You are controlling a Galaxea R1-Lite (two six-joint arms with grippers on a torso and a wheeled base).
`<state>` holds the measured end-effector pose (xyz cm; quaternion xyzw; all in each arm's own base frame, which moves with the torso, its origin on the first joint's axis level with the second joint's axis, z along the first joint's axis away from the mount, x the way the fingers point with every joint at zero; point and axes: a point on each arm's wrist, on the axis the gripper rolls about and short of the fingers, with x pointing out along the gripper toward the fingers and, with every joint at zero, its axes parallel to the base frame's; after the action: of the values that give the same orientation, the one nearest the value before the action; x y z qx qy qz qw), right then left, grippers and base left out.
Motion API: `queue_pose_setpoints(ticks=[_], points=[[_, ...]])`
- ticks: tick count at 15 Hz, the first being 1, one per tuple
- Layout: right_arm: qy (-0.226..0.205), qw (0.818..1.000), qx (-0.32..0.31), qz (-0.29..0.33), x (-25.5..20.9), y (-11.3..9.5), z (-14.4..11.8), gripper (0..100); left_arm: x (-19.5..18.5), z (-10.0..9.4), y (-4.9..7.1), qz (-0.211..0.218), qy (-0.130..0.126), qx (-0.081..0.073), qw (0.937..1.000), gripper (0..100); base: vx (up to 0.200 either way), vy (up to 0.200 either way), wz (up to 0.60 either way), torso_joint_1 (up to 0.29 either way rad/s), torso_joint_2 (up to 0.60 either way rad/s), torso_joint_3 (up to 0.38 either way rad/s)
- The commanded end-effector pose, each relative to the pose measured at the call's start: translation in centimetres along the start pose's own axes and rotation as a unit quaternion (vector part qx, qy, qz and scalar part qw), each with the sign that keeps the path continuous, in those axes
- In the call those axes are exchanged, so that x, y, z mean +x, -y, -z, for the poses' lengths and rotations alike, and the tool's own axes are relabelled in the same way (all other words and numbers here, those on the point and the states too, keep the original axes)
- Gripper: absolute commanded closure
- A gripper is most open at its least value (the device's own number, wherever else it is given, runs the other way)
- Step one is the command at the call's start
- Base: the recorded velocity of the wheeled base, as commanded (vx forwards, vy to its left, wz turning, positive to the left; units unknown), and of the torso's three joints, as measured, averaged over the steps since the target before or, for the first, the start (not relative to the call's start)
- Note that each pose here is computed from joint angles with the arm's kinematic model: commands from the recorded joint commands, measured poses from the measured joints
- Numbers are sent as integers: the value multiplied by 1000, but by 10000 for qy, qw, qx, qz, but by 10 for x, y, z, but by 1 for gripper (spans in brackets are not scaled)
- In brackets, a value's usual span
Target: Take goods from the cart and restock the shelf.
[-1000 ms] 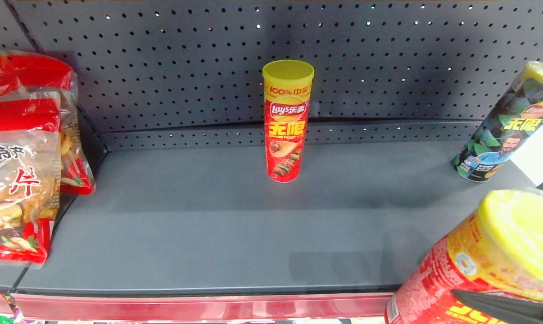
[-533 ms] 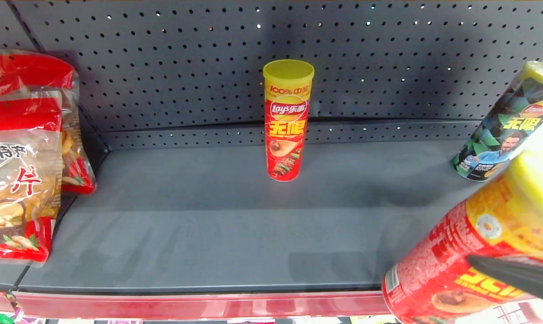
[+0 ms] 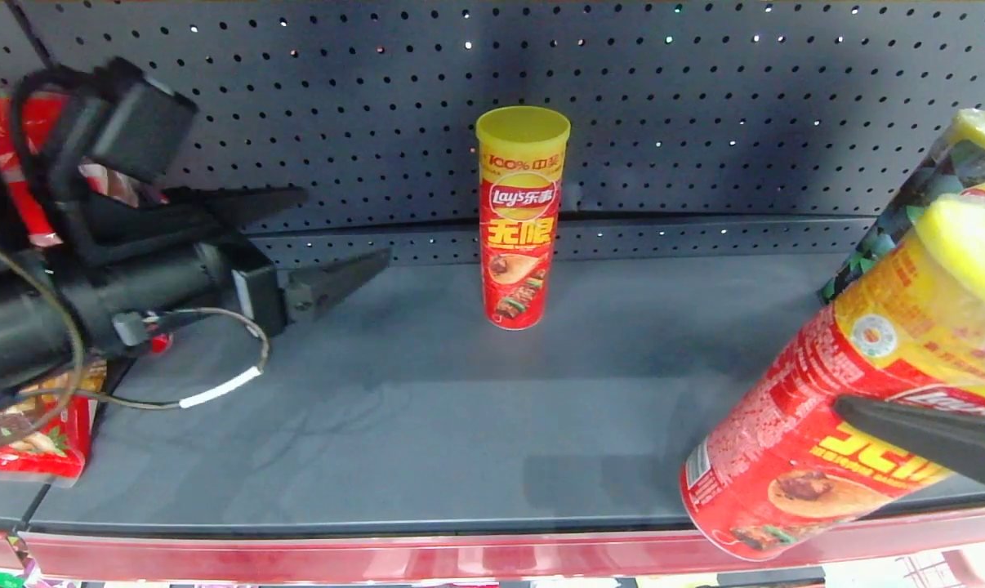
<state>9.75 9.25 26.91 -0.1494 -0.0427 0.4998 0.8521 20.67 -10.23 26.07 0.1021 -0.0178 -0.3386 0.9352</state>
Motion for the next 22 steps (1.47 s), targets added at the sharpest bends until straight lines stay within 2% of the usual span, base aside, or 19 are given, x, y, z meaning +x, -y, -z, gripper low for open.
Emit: queue_pose_setpoints(ticks=[1,4,7,9,13,17,22], points=[[-5,10000,28,-7,1,0,0,100,43,33,11,420,-595,-75,9973,0,0,0,0,0,0,0],[16,10000,51,0,1,1,-2,100,82,33,6,494,-424,7,9979,0,0,0,0,0,0,0],[16,10000,51,0,1,1,-2,100,101,38,20,756,-477,6,9960,0,0,0,0,0,0,0],[9,10000,54,-2,1,1,-1,100,115,33,24,829,-348,30,9959,0,0,0,0,0,0,0],[-9,10000,90,8,1,1,0,100,139,34,21,801,-223,56,9965,0,0,0,0,0,0,0],[-41,9999,101,14,2,1,1,100,144,32,17,748,-127,75,9971,0,0,0,0,0,0,0],[-71,9999,119,12,3,1,2,100,168,29,16,740,47,96,9972,0,0,0,0,0,0,0]])
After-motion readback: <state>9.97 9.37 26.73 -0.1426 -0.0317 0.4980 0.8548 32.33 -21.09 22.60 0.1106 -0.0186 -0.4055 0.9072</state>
